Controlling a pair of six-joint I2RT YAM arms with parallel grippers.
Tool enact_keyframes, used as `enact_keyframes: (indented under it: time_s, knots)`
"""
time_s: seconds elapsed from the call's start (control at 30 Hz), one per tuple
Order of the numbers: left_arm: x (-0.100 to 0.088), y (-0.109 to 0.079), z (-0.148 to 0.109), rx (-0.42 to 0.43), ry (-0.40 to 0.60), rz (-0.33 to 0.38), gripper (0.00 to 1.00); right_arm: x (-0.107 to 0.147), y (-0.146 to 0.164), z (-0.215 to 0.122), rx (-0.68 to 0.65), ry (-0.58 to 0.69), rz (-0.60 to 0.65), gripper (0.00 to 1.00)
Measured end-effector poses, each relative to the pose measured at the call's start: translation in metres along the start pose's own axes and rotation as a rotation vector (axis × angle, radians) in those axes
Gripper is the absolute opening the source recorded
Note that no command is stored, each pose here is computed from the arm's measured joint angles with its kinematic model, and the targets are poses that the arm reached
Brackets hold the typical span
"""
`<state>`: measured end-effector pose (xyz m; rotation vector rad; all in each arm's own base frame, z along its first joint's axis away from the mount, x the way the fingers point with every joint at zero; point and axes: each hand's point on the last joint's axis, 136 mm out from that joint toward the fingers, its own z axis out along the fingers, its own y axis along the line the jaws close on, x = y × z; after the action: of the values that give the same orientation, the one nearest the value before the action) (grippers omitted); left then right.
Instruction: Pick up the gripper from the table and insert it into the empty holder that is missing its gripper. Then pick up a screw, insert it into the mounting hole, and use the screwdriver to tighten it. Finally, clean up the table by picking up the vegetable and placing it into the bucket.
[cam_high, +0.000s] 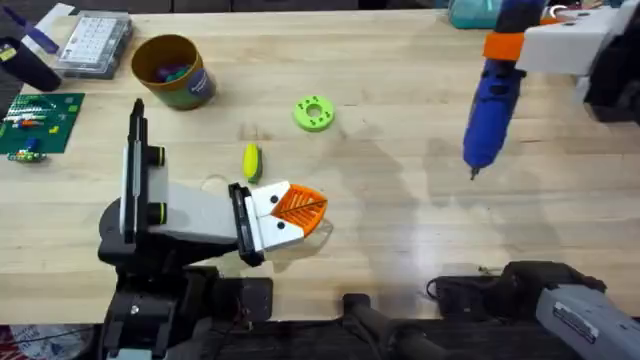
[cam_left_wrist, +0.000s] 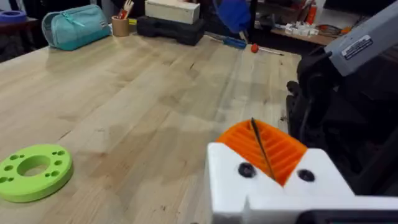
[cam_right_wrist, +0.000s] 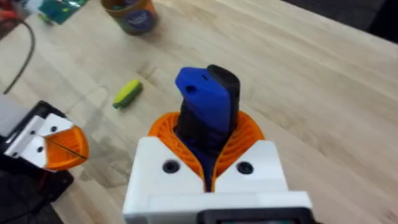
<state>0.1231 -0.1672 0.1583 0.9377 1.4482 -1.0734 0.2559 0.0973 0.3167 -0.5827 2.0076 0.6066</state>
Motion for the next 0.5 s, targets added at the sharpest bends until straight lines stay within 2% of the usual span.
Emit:
enact_keyframes:
  time_s: [0.2,0.5]
  knots:
    - [0.0,0.0,0.0,0.0,0.0,0.0,0.004,-0.032,0.032,0.007,-0.117,-0.108,-0.106,0.027]
    - [0.0,0.0,0.0,0.0,0.0,0.0,0.004,-0.062,0.115,0.014,-0.355,-0.222,-0.264,0.027]
